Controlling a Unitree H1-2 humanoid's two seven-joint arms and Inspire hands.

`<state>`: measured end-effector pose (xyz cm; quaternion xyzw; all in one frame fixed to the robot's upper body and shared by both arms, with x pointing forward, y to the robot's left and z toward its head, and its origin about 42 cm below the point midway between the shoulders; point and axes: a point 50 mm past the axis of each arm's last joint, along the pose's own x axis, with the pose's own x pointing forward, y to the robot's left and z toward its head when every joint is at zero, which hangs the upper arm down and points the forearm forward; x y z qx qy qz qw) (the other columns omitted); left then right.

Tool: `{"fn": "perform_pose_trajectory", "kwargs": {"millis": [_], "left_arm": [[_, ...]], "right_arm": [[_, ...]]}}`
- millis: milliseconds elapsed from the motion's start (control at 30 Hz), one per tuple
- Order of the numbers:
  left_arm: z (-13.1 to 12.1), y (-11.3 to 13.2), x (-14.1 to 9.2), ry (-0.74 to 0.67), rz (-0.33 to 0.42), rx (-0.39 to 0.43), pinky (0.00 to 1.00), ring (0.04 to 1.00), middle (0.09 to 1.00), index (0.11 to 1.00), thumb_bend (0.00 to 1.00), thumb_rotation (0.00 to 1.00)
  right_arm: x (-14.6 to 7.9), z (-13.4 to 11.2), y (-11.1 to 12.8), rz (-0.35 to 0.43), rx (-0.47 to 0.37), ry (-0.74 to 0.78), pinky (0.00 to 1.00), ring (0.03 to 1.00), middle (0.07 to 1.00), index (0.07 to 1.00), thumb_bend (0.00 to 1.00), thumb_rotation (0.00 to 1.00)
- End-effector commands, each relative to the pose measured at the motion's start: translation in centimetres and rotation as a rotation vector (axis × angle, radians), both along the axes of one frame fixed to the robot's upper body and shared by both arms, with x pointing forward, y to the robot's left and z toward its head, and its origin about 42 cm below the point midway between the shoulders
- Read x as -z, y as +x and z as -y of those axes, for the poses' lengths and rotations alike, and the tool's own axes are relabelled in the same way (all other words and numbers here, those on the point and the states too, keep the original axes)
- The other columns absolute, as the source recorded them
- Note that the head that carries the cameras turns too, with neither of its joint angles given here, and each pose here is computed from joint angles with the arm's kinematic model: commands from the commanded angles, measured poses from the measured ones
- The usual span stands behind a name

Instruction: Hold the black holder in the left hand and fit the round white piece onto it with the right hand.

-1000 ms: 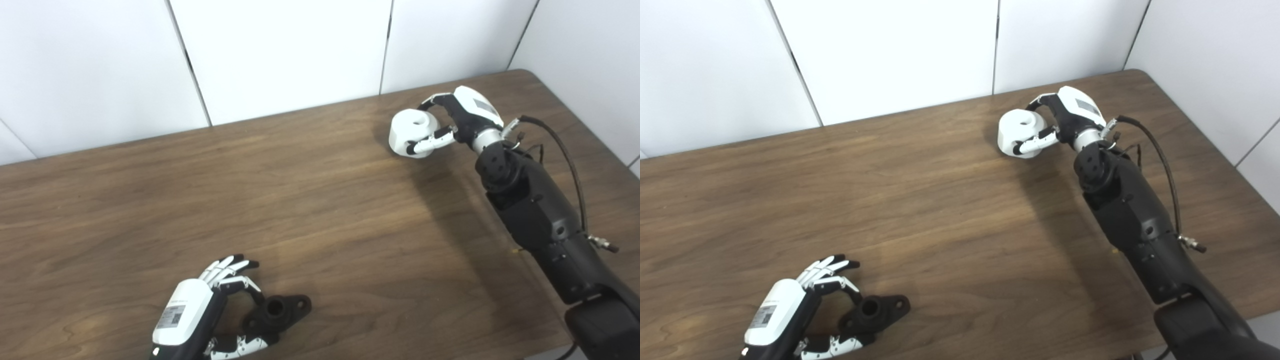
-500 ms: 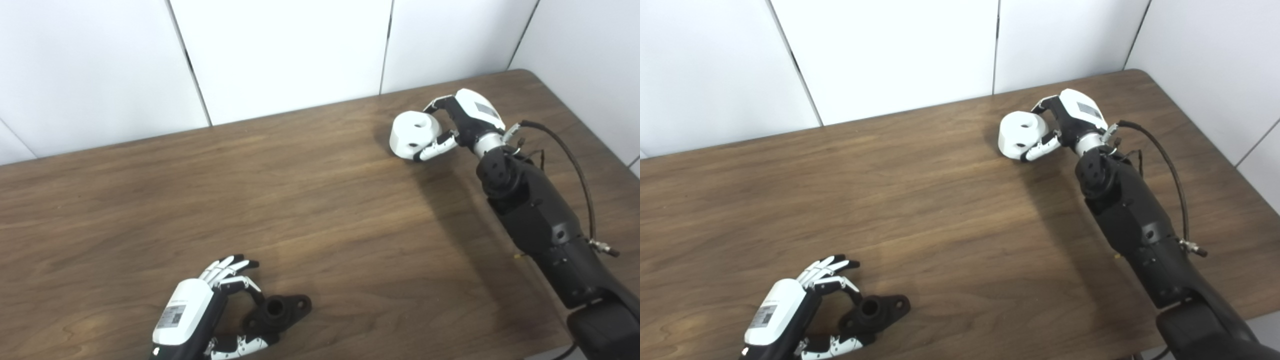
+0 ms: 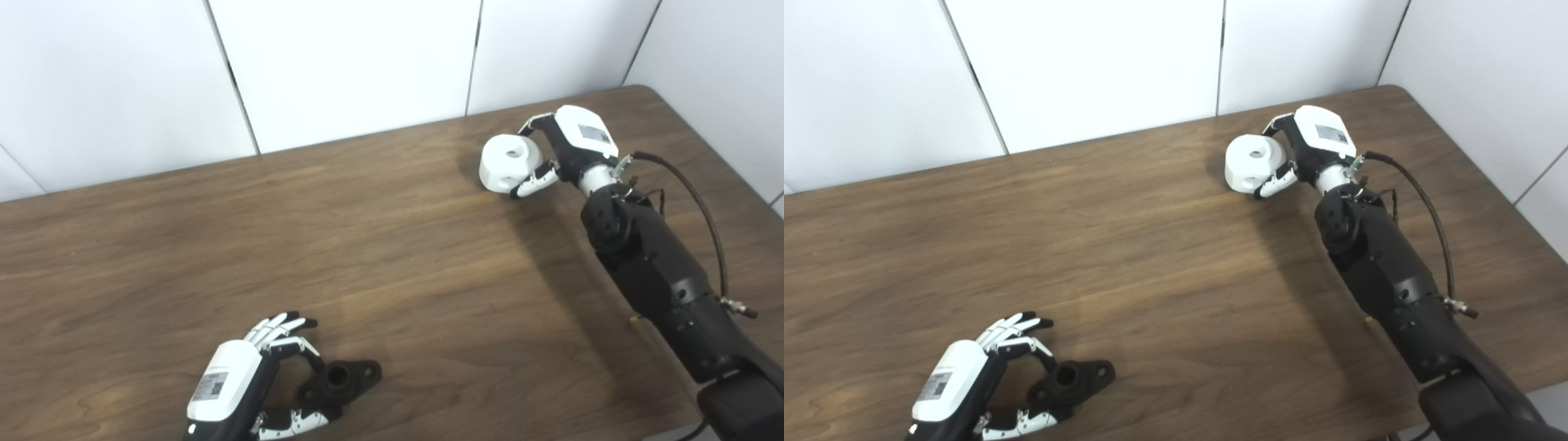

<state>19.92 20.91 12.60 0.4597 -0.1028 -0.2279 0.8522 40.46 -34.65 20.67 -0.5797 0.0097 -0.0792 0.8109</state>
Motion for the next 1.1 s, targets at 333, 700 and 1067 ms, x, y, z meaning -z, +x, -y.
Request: {"fn": "perform_pose_trajectory", "kwargs": {"millis": [333,700,1067], "left_arm": [[-0.1,-1.0,2.0,0.067,-0.130,-0.019,0.89,0.913,0.840,0.491,0.51,0.04],[1.1,-0.7,2.2,0.068,-0.123,-0.019,0.88,0.907,0.838,0.491,0.51,0.04],[3.0,-0.1,2.2,0.071,-0.127,-0.026,0.88,0.907,0.838,0.491,0.51,0.04]], "right_arm": [[-4.6,-0.7,-1.4,0.140,-0.070,-0.032,0.75,0.847,0.762,0.487,0.52,0.13],[-7.4,-3.8,-7.2,0.182,-0.239,0.001,0.76,0.858,0.756,0.485,0.52,0.13],[-10.0,-7.5,-11.6,0.151,-0.389,0.024,0.75,0.866,0.758,0.484,0.52,0.13]]}}
